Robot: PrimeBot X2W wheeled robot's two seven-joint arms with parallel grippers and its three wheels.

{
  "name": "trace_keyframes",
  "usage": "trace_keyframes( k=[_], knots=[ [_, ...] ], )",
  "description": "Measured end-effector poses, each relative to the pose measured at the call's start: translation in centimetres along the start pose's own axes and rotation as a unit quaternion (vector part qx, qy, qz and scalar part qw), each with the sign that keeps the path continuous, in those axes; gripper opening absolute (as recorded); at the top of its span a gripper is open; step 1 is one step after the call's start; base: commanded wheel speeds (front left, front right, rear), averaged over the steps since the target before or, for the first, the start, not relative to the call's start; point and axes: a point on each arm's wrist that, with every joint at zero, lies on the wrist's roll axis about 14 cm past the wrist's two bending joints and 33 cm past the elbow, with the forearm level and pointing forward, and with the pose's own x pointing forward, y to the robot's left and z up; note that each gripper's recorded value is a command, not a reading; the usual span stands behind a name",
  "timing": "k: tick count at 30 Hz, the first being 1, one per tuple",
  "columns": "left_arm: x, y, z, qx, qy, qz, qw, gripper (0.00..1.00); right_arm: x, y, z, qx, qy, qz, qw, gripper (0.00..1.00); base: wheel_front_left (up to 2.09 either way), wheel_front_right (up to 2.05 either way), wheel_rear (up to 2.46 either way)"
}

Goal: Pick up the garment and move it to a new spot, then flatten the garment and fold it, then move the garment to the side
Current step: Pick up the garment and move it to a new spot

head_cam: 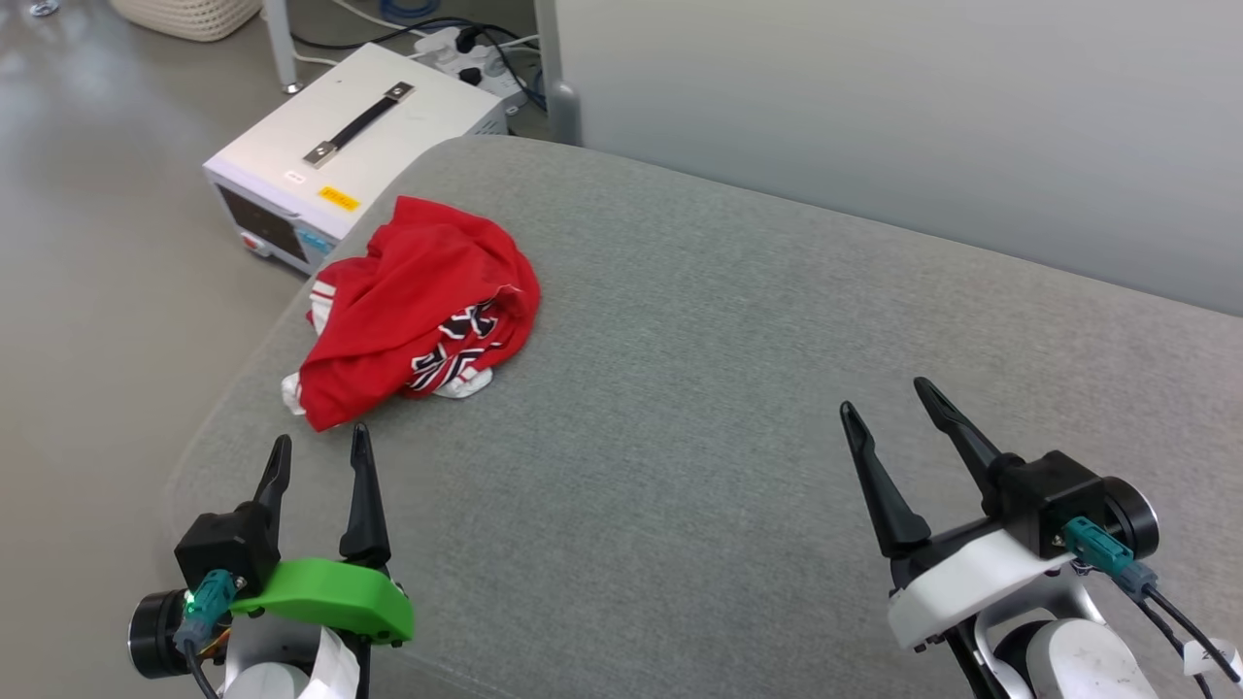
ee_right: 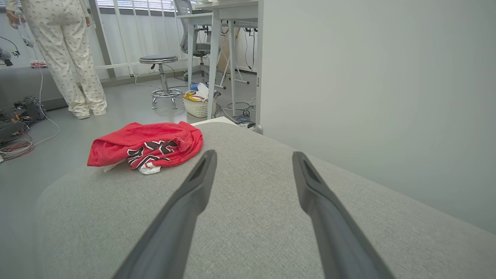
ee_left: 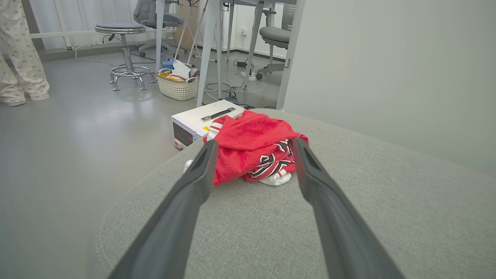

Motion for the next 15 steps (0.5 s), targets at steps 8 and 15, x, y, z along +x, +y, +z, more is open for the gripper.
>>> trace_keyframes(
  k=[8, 15],
  knots=[
    [-1.4, 2.8, 0.5, 0.004, -0.011, 0.039, 0.999, 1.00, 1.4, 3.0, -0.2, 0.003, 0.000, 0.052, 0.999, 1.00, 0.00, 0.00, 0.00],
    [-2.2, 4.2, 0.5, 0.013, -0.013, 0.059, 0.998, 1.00, 2.0, 4.3, -0.5, 0.002, 0.003, 0.080, 0.997, 1.00, 0.00, 0.00, 0.00]
  ],
)
